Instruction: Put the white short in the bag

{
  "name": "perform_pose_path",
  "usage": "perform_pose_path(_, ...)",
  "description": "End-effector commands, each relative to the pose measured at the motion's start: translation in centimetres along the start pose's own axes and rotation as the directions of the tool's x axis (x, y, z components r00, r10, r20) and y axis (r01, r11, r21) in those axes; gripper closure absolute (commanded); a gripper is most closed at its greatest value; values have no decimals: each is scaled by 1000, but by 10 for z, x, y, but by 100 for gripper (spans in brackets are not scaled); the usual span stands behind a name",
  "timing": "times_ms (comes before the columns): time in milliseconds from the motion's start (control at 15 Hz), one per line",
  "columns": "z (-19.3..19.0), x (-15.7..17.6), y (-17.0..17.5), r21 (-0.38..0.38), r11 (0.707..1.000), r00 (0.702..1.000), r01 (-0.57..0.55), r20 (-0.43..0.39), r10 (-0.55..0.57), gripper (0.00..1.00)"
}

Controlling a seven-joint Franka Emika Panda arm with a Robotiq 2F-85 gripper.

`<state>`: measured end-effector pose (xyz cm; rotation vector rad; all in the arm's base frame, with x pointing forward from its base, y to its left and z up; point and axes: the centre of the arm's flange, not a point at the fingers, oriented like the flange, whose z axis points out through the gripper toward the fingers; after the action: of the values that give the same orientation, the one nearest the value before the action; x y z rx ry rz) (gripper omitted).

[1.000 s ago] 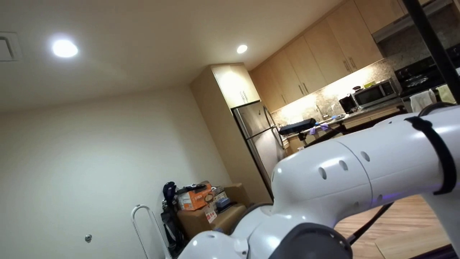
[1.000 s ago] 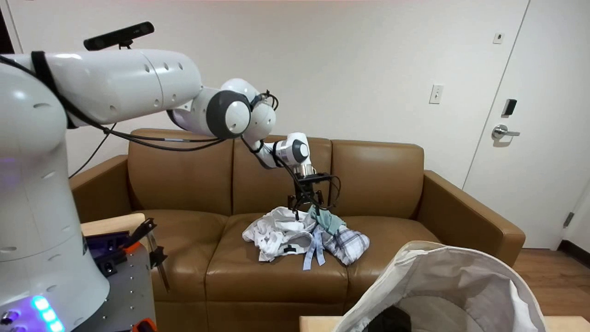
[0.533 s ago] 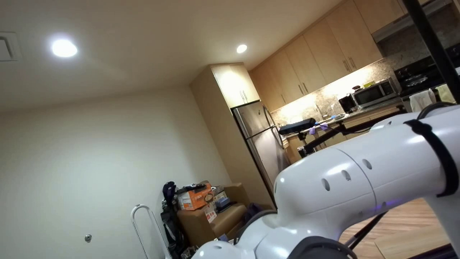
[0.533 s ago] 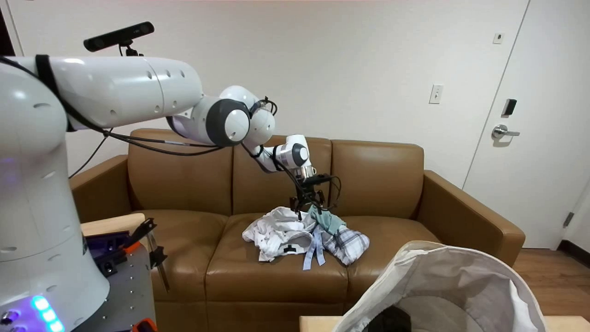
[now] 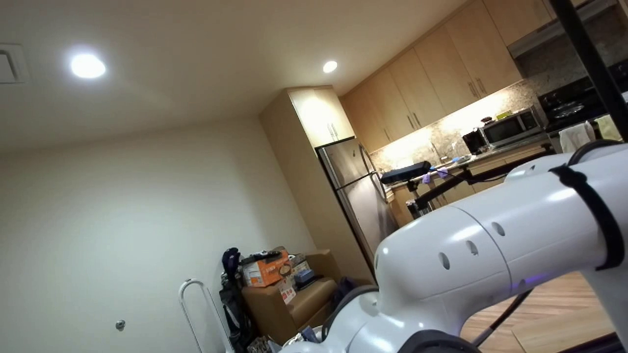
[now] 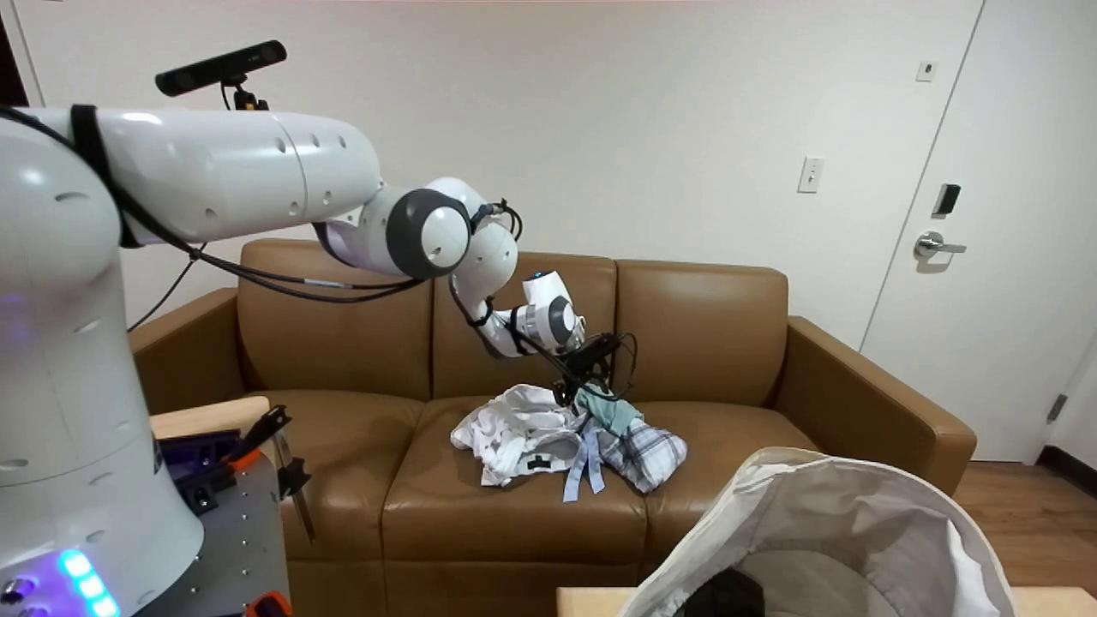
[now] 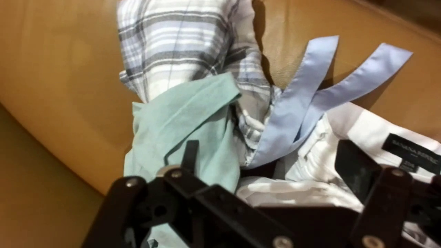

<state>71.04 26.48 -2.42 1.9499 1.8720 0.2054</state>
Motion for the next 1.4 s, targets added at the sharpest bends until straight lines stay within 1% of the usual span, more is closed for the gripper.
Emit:
perform_pose_path(0,53,39,36,-132,981,989,140,56,-133,0)
perform_pose_path(67,51,41,36,-128,976,983,178,56,-172,0)
perform_pose_path(133,50,43,36,-98,976,981,195,44,-191,0)
perform_pose_path(200,-6,6,2,-90,986,990,138,46,-134,0)
perform_pose_path(400,-7,11,0,-89,983,987,159,41,-156,0)
perform_pose_path(467,-12,10,-4,-92,985,989,146,48,-143,0)
perform_pose_path(600,10,18,8,-191,970,989,149,42,-143,0)
perform_pose_path(733,36,29,30,-292,940,984,178,29,-178,0)
perform_pose_path(800,44,35,39,-340,918,978,203,29,-206,0)
perform_pose_path(867,45,36,43,-367,904,973,218,7,-232,0)
perform_pose_path(933,43,35,44,-371,904,970,214,-27,-241,0)
perform_pose_path(1133,38,42,38,-299,941,950,158,-212,-228,0)
perform_pose_path(1200,36,48,34,-278,949,940,150,-258,-224,0)
perform_pose_path(1267,36,52,30,-263,951,923,163,-301,-241,0)
perform_pose_path(1333,36,53,28,-246,953,913,178,-321,-253,0)
